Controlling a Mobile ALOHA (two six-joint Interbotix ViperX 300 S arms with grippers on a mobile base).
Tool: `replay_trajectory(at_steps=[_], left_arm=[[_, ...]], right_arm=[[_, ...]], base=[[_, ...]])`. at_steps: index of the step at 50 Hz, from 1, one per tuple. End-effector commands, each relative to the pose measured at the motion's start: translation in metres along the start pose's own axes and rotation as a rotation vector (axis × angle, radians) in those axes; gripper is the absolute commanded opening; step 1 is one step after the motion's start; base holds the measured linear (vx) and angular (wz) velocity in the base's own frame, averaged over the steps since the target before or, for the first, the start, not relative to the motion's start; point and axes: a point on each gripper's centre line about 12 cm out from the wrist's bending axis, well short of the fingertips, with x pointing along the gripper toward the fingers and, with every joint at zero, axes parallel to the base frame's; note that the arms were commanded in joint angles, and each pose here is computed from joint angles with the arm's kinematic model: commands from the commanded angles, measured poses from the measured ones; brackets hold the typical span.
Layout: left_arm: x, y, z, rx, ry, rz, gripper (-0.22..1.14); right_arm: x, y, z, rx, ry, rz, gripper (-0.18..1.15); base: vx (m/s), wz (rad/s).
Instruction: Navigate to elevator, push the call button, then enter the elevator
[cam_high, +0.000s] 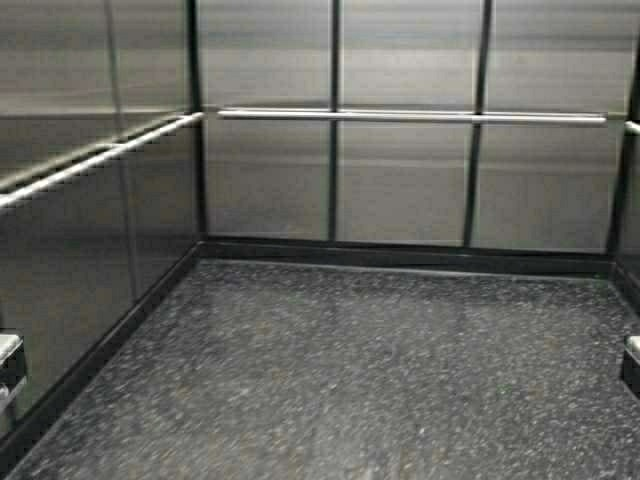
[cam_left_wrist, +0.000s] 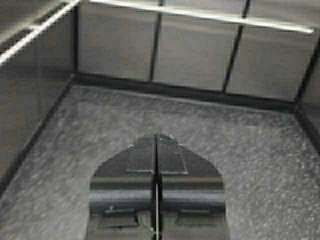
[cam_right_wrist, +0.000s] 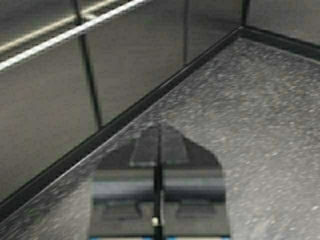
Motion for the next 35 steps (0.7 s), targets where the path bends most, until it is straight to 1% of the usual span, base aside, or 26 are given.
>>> replay_trajectory(at_steps=[1,6,17,22,26,31,35], left_arm=[[0.002,-0.001,0.005,0.003,-0.016,-0.004,0.02],[0.003,-0.002,0.008,0.002,-0.023,-0.005,0.03],[0.004,-0.001,0.000,0.002,0.003,-0.002,0.02],[0.000,-0.001,0.004,0.001,-0.015,-0.004,0.02],[0.001,-0.002,0.009,0.005,-0.032,-0.007,0.03],[0.011,0.001,0.003,0.028,0.010,0.008,0.02],[0.009,0.002,-0.006,0.022,0.035,0.012,0.03]], right_arm=[[0.004,-0.001,0.000,0.001,-0.002,0.002,0.06],[0.006,-0.001,-0.004,0.003,0.010,0.002,0.06],[0.003,-0.001,-0.009,0.008,0.020,0.002,0.06],[0.000,0.000,-0.004,0.007,0.000,0.006,0.06],[0.003,0.000,-0.005,0.010,0.004,0.006,0.06],[0.008,-0.013,0.007,0.005,-0.022,-0.027,0.06],[0.004,-0.015,-0.008,0.008,0.019,-0.037,0.06]], base=[[0.50,-0.21],[0.55,-0.20],[0.63,-0.19],[0.62,-0.17],[0.55,-0.24],[0.57,-0.19],[0.59,-0.21]])
